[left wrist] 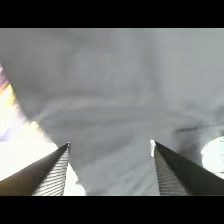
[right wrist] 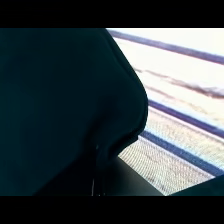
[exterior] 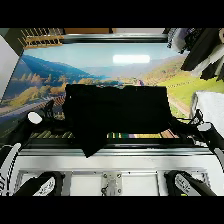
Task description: Fold the clothes and pants, and hang the long-sleeved shirts on hangers.
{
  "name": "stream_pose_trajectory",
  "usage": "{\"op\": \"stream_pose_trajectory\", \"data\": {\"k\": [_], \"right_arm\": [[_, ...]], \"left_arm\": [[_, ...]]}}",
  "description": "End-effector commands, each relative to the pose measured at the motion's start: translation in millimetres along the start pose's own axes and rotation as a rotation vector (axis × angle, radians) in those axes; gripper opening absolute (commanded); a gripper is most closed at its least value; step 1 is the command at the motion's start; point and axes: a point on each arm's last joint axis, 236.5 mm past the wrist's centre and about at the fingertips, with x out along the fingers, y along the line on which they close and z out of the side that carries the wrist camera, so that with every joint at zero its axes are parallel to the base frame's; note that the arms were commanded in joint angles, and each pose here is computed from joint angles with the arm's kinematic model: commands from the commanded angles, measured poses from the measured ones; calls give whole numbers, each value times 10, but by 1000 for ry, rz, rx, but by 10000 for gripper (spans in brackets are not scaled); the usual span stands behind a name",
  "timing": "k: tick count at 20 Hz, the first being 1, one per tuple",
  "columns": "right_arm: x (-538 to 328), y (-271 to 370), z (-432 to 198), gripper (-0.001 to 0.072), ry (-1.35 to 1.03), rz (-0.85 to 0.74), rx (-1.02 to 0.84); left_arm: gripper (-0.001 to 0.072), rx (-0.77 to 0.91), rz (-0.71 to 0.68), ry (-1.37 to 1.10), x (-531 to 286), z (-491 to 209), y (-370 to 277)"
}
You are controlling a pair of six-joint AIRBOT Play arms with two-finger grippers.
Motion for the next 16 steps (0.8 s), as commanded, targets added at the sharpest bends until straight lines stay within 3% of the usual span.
{"op": "stream_pose_trajectory", "data": {"k": [1,6,11,12,13,14,16], "right_arm": [[-23,32,14,14,-8,9,-16],[-24,35,12,14,-8,10,-15],[-25,72,-1,14,-2,25,3],[-28,77,-2,14,0,26,2],[-36,89,-17,14,9,28,0],[-48,106,-32,14,20,31,-4],[-122,163,-48,14,58,30,-55]], "left_arm": [[534,-107,20,84,158,-380,278],[536,-11,55,198,447,-738,118],[535,86,40,150,507,-573,-258],[469,98,36,145,502,-561,-299],[223,100,35,145,501,-560,-307],[29,99,36,150,500,-571,-303],[8,102,36,152,392,-574,-271]]}}
